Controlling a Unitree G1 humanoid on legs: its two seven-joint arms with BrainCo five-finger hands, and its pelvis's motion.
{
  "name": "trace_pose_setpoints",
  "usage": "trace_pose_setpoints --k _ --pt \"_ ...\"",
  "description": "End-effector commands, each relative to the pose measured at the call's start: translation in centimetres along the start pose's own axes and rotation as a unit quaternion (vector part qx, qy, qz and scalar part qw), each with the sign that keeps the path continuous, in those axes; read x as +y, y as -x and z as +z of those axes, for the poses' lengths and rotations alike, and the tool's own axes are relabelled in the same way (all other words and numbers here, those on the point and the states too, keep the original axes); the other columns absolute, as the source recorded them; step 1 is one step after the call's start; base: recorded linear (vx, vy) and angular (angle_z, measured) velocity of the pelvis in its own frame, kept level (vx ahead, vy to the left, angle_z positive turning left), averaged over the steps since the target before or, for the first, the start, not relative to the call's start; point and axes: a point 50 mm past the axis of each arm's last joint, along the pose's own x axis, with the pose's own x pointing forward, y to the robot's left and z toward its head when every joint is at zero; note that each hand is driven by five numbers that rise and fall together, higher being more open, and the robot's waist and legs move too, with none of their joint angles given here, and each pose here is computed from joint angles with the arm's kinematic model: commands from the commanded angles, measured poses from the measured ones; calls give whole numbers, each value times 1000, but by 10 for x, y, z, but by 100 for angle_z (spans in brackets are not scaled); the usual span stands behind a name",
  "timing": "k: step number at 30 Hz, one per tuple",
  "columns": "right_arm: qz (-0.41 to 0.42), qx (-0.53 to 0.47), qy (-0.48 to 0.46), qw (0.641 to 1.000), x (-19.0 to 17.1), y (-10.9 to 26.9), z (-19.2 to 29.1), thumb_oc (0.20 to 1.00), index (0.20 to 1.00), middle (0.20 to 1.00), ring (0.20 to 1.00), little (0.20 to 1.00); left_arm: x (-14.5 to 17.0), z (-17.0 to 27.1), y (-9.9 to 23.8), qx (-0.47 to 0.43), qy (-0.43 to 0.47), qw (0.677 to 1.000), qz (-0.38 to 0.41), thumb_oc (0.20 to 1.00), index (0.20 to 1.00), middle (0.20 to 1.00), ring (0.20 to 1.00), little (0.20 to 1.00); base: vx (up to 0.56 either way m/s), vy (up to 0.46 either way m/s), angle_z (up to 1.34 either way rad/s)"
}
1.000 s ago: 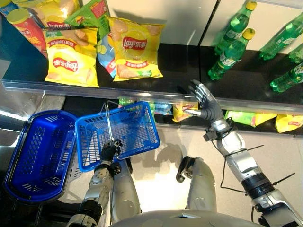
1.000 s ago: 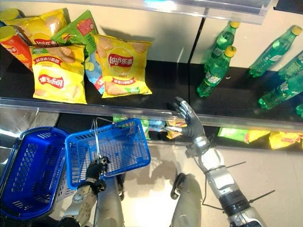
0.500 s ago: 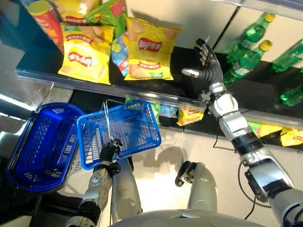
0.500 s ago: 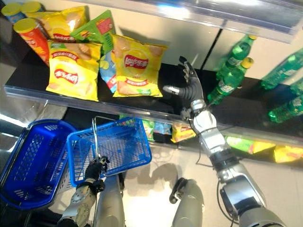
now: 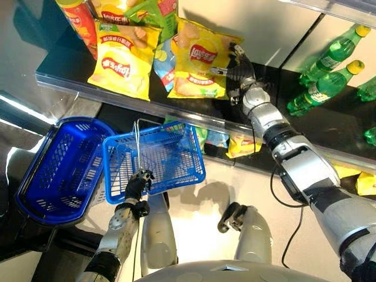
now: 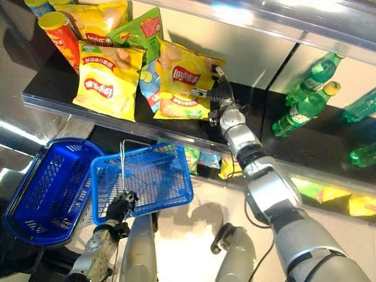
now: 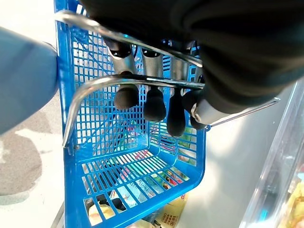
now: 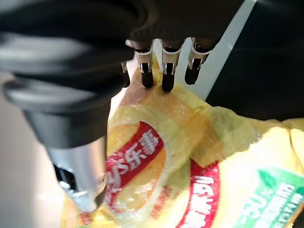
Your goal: Pick up the snacks into the basket
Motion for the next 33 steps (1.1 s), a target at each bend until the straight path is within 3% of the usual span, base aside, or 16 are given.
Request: trace_pose_setpoints --k 1,12,22,23,24,25,26,33 --pt "-38 3 8 999 -17 -11 17 1000 1000 1000 1000 1000 -21 27 2 -67 1 995 -70 200 200 200 200 200 10 -6 9" --pt "-56 27 73 995 -26 -15 21 1000 1000 1000 1000 1000 -27 36 -2 -78 -20 993 -90 200 200 200 200 200 5 -7 11" --pt "-9 -56 290 955 14 -17 51 1000 1000 1000 1000 1000 -28 38 -4 -82 -29 993 -85 200 200 200 200 200 -3 2 2" --pt "-1 -73 306 949 23 -16 55 445 445 445 445 445 -29 38 -4 -83 -29 993 -84 200 200 200 200 200 0 0 0" --pt "-1 -73 306 949 24 -16 55 300 300 300 300 300 -28 38 -4 -83 -29 993 -83 200 200 200 200 200 0 0 0" --pt "-1 -81 314 946 26 -16 57 300 300 300 300 300 -28 38 -5 -83 -30 993 -81 200 200 200 200 200 0 0 0" --pt "-3 -87 320 943 29 -15 59 200 200 200 200 200 -29 40 -5 -86 -30 993 -80 200 200 200 200 200 0 0 0" --pt "-14 -97 312 945 34 -15 65 200 200 200 200 200 -32 45 -7 -97 -21 992 -77 200 200 200 200 200 0 0 0"
